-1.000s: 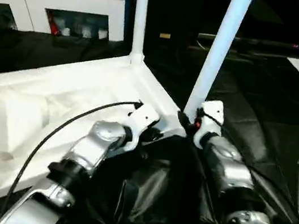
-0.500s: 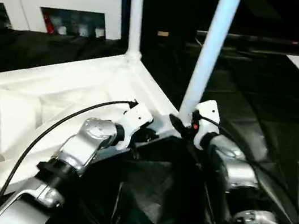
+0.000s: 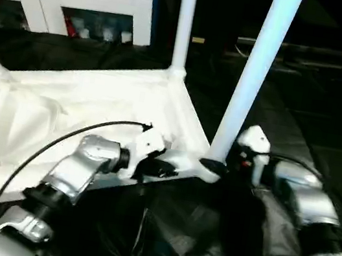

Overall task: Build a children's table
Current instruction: Rotate leg to tighten

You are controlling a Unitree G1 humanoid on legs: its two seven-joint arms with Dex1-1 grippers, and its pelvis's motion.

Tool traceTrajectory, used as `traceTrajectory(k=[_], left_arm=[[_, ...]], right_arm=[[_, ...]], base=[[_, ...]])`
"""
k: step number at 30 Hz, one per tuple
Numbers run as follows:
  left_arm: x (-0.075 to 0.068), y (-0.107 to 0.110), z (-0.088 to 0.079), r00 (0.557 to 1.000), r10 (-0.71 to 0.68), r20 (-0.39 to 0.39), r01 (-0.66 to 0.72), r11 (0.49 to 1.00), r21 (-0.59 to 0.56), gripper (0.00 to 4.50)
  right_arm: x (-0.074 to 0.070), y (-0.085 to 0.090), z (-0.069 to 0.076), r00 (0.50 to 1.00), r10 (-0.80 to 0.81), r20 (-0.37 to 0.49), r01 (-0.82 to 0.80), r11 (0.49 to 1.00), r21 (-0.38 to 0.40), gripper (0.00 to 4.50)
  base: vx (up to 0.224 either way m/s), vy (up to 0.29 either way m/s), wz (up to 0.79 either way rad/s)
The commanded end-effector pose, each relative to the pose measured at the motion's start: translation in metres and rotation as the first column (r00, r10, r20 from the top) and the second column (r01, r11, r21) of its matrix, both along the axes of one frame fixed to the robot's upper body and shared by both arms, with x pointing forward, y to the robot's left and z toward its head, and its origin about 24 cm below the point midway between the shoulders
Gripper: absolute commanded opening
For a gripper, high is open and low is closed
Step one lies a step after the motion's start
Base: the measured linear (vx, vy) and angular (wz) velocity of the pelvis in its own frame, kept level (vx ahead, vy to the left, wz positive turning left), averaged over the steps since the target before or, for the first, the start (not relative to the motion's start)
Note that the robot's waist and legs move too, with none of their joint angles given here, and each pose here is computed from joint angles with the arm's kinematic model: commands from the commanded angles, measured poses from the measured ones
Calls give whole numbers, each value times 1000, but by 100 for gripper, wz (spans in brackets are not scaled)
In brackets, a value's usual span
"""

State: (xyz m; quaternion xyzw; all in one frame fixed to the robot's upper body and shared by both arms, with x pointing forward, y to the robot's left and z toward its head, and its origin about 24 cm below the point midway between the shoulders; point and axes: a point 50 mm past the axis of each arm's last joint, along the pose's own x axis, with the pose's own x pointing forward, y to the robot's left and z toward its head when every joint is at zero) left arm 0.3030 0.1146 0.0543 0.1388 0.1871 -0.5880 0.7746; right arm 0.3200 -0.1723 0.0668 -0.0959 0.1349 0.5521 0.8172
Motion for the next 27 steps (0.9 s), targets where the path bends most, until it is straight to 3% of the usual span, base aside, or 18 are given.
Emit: traceTrajectory(k=[1, 11, 15, 18, 19, 22, 23, 25, 27], left_arm=[[-3, -7, 11, 997, -73, 37, 74, 997, -33, 0], [-2, -7, 11, 998, -59, 36, 60, 998, -29, 0], [7, -15, 12, 997, 34, 70, -31, 999, -43, 0], [15, -26, 14, 989, 112, 97, -106, 992, -62, 0], [21, -34, 14, 978, 175, 112, -168, 984, -65, 0], [27, -45, 15, 961, 250, 117, -244, 968, -66, 0], [27, -45, 15, 961, 250, 117, -244, 968, -66, 0], [32, -57, 17, 943, 312, 113, -304, 949, -85, 0], [33, -60, 17, 938, 327, 115, -319, 944, -88, 0]], right_arm=[[-6, 4, 2, 996, 85, -16, -85, 996, -10, 259], [-16, 10, -8, 988, 139, -64, -142, 989, -30, 193], [-17, 16, -17, 994, 79, -70, -79, 997, 1, 192], [-11, 23, -25, 996, -60, -72, 63, 997, 38, 191], [-3, 30, -31, 976, -205, -73, 209, 976, 54, 191], [8, 40, -37, 924, -374, -79, 379, 923, 63, 191], [8, 40, -37, 924, -374, -79, 379, 923, 63, 191], [18, 57, -40, 848, -522, -96, 529, 846, 67, 191], [20, 62, -41, 824, -559, -98, 565, 822, 65, 191]], base=[[0, 0, 0], [0, 0, 0], [0, 0, 0], [0, 0, 0], [0, 0, 0], [0, 0, 0], [0, 0, 0], [0, 0, 0], [0, 0, 0]])
